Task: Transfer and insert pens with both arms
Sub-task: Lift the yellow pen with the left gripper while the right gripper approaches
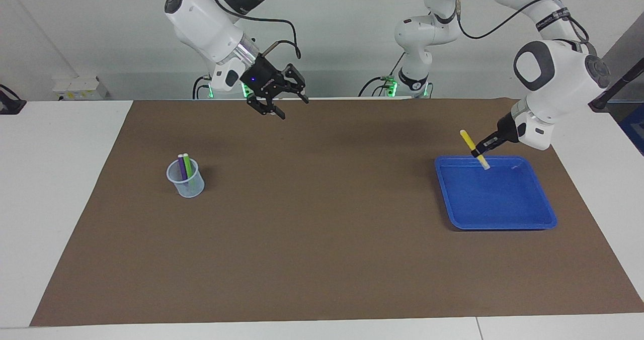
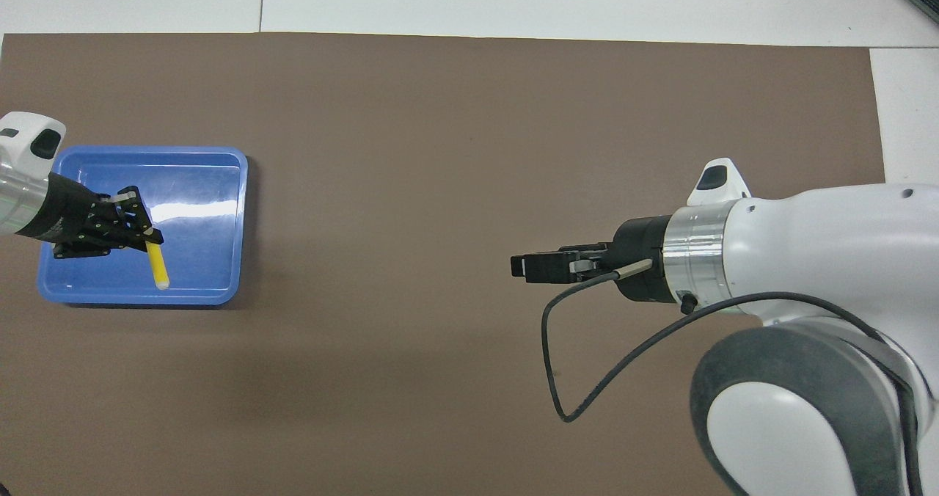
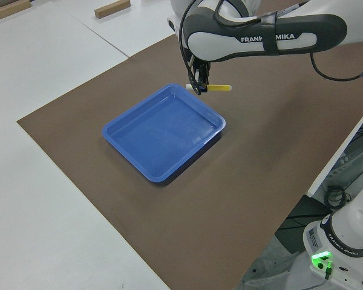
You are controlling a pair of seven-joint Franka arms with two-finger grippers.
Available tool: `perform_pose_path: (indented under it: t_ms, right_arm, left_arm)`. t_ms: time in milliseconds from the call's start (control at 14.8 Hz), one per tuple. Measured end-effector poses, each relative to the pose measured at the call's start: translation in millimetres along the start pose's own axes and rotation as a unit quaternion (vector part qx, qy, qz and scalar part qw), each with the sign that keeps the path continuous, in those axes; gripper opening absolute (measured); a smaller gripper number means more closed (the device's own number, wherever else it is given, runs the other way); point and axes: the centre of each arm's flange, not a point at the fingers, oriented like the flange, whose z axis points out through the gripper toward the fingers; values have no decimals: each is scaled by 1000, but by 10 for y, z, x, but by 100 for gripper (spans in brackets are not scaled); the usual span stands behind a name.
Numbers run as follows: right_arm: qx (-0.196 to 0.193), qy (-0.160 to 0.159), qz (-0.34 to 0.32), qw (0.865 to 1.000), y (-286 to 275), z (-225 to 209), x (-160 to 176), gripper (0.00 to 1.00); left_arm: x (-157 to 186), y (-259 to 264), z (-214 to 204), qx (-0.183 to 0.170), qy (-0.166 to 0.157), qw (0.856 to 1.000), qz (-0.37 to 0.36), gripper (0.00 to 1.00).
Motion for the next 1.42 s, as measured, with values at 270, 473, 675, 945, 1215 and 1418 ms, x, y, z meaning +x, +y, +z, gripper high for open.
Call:
perform_pose_path:
  t_ms: [270,473,675,945,1215,1418]
  right_arm:
    - [50,11,1,999,-37,1,16,80]
    - [88,21,4,996,-15,50,3,80]
    - [115,37,7,993,-48,197,-75,81]
    - [140,57,18,988,-260,375,-206,80]
    - [147,67,17,987,-392,455,-271,91]
    - [147,69,15,987,-423,468,-285,90]
  left_arm:
    - [-371,436,-91,-28,-17,997,-76,16]
    - [-704,720,-313,-71,-28,984,-158,16]
    - [-917,795,-512,-98,-38,972,-209,16]
    - [-1301,1205,-469,-98,-56,951,-288,16]
    - [-1621,1654,-317,-110,-51,928,-352,16]
    - [-1792,1835,-233,-111,-55,912,-391,16]
